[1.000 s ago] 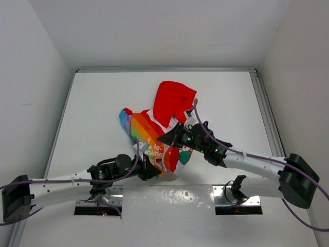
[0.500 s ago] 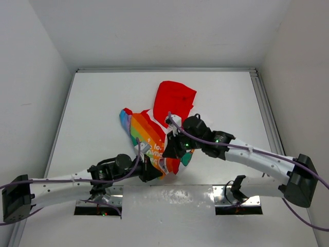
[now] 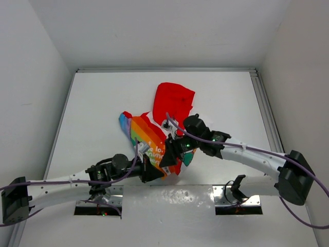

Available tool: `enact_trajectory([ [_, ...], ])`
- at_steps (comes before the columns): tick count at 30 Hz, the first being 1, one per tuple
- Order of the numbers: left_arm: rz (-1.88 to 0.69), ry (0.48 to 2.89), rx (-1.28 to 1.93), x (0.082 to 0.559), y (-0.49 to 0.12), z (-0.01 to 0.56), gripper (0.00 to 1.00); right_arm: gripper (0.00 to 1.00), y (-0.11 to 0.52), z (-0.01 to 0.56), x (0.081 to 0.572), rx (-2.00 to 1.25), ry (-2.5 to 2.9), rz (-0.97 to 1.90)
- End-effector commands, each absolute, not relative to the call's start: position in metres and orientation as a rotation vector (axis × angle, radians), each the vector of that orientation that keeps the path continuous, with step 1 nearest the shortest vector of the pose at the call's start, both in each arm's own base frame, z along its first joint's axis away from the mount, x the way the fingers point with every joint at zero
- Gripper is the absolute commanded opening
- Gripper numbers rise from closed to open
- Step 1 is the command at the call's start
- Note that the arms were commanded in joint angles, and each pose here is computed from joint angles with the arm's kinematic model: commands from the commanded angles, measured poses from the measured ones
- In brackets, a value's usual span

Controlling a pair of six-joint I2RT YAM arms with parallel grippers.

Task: Zip up the jacket

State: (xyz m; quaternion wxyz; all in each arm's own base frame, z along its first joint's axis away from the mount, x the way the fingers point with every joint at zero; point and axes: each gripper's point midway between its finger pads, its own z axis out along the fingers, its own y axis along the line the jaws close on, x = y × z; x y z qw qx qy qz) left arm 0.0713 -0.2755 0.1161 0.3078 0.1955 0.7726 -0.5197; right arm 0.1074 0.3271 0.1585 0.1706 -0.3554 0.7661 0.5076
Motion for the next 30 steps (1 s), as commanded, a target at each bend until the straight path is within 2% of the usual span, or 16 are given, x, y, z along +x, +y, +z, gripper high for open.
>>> enact_trajectory([
  [1, -1.431, 1.967, 0.556, 0.067, -0.281, 0.131, 0.00, 0.46, 0.332, 0.166, 0.100, -1.077, 2.091, 1.538],
  [12, -1.444, 1.971, 0.555, 0.064, -0.279, 0.127, 0.00, 0.53, 0.322, 0.146, 0.103, -1.100, 2.131, 1.580],
  [30, -1.441, 1.960, 0.564, 0.066, -0.281, 0.129, 0.00, 0.56, 0.320, 0.128, 0.091, -1.170, 2.136, 1.660],
])
